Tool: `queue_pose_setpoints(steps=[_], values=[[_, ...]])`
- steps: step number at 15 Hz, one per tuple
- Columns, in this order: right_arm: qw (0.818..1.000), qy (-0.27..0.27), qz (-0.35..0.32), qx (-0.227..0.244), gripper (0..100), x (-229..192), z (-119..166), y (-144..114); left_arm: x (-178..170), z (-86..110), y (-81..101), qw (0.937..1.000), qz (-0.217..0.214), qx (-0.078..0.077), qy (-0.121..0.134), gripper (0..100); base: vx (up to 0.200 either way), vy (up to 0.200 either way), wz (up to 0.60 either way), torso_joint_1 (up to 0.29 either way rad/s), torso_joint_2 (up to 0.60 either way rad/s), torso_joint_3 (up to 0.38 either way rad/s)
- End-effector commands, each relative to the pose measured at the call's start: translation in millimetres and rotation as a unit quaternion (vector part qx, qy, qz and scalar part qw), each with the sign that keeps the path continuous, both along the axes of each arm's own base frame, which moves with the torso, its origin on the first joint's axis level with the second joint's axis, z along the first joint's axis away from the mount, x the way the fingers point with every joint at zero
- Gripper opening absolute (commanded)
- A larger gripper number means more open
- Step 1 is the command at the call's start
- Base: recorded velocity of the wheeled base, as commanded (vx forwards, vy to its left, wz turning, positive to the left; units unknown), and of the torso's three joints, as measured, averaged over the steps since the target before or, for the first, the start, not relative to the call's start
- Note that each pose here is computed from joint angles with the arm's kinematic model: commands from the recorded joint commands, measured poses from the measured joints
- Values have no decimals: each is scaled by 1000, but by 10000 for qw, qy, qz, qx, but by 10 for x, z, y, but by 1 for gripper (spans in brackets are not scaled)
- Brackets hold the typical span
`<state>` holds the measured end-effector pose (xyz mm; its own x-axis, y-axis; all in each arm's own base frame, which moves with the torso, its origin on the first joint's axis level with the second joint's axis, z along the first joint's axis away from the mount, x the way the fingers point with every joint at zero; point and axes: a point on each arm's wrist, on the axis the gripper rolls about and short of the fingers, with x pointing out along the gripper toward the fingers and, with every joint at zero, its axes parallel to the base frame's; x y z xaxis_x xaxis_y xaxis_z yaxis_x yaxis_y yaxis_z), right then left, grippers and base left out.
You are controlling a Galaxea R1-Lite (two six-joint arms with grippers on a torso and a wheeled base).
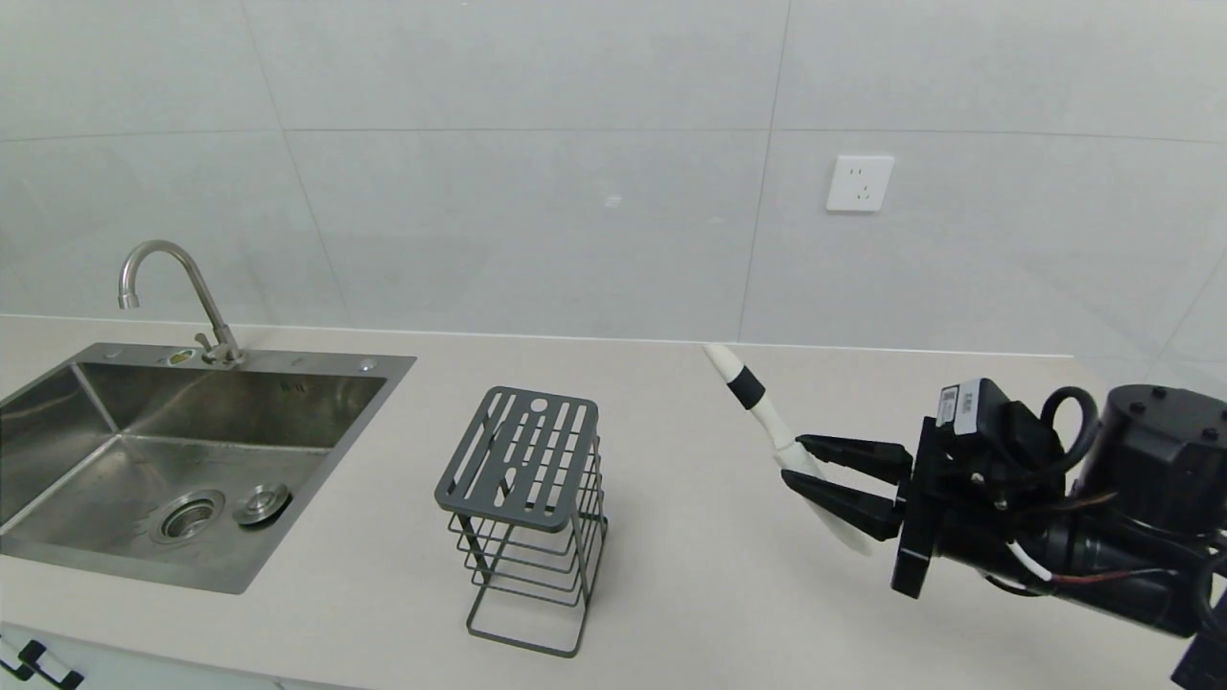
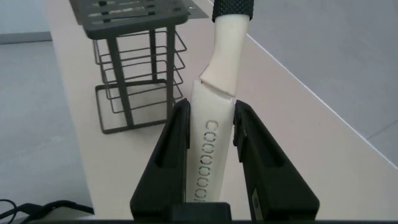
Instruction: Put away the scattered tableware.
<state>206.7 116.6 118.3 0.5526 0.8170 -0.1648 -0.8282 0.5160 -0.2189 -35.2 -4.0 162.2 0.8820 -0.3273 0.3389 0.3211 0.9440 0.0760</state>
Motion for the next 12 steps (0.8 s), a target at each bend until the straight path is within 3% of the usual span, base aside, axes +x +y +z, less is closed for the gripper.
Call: queue_pose_setpoints(steps=[1,4,6,9,12], values=[[9997,-146,189,75,0,-167,80,8,200,285,-7,9972,-582,25,464,100,0,0,0,0,0,0],[9980,-136,613,60,0,-384,75,93,471,406,-62,9887,-1096,130,1012,100,0,0,0,0,0,0],[9976,-162,676,69,0,-395,83,117,597,428,-113,9793,-1549,277,1275,100,0,0,0,0,0,0],[9967,-247,759,122,0,-406,109,152,806,466,-191,9657,-2062,417,1522,100,0,0,0,0,0,0],[9964,-286,783,139,0,-407,124,163,967,500,-250,9559,-2459,493,1530,100,0,0,0,0,0,0]])
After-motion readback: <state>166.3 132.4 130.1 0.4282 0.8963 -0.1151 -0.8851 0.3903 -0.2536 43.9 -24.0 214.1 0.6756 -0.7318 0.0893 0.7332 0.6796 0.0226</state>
